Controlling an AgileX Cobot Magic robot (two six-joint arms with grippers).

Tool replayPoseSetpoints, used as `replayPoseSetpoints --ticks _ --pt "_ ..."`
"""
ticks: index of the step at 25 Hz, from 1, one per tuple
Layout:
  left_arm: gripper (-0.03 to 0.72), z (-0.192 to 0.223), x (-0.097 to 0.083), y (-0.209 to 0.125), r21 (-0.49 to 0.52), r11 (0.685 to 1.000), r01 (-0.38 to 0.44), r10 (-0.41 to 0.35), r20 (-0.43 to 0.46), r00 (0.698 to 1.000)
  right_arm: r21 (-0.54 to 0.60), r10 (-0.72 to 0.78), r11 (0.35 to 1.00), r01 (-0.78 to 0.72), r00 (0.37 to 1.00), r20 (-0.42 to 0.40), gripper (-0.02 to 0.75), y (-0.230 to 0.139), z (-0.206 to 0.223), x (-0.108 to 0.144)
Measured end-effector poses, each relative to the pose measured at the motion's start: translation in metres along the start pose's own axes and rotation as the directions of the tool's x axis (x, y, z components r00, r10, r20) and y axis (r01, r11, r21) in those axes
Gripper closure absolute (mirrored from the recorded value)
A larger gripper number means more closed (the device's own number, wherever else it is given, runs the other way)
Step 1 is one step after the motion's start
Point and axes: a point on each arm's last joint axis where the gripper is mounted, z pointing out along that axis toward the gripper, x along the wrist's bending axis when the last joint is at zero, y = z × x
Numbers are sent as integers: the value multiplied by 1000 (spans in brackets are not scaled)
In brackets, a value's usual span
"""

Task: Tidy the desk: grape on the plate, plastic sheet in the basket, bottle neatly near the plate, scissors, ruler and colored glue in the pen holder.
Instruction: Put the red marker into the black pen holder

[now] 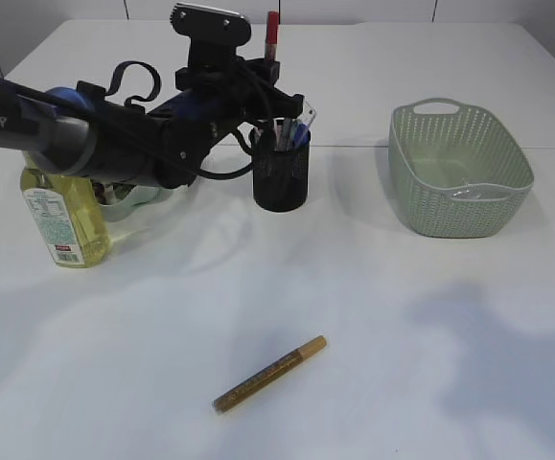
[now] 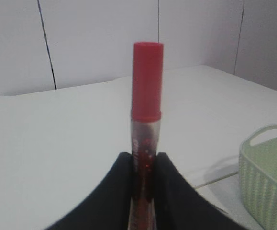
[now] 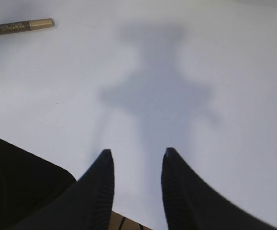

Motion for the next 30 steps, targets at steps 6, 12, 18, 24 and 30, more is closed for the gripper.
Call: replayPoseSetpoints --ticks 6,12,18,24,30 --pt "589 3 6 -11 18 1000 -7 7 -1 1000 0 -1 1000 1 1000 2 459 0 0 0" --pt "589 8 4 -14 15 1000 0 -1 11 1000 -10 -1 1000 1 1000 4 459 1 0 0" --pt "589 20 2 -23 45 999 11 -13 24 1000 -23 -2 1000 2 1000 5 459 2 0 0" --pt "589 21 1 -29 68 998 12 -14 26 1000 -29 -3 1000 3 1000 9 459 3 0 -1" --pt "583 21 1 -30 70 997 12 -14 26 1000 -33 -3 999 4 1000 10 459 3 0 -1"
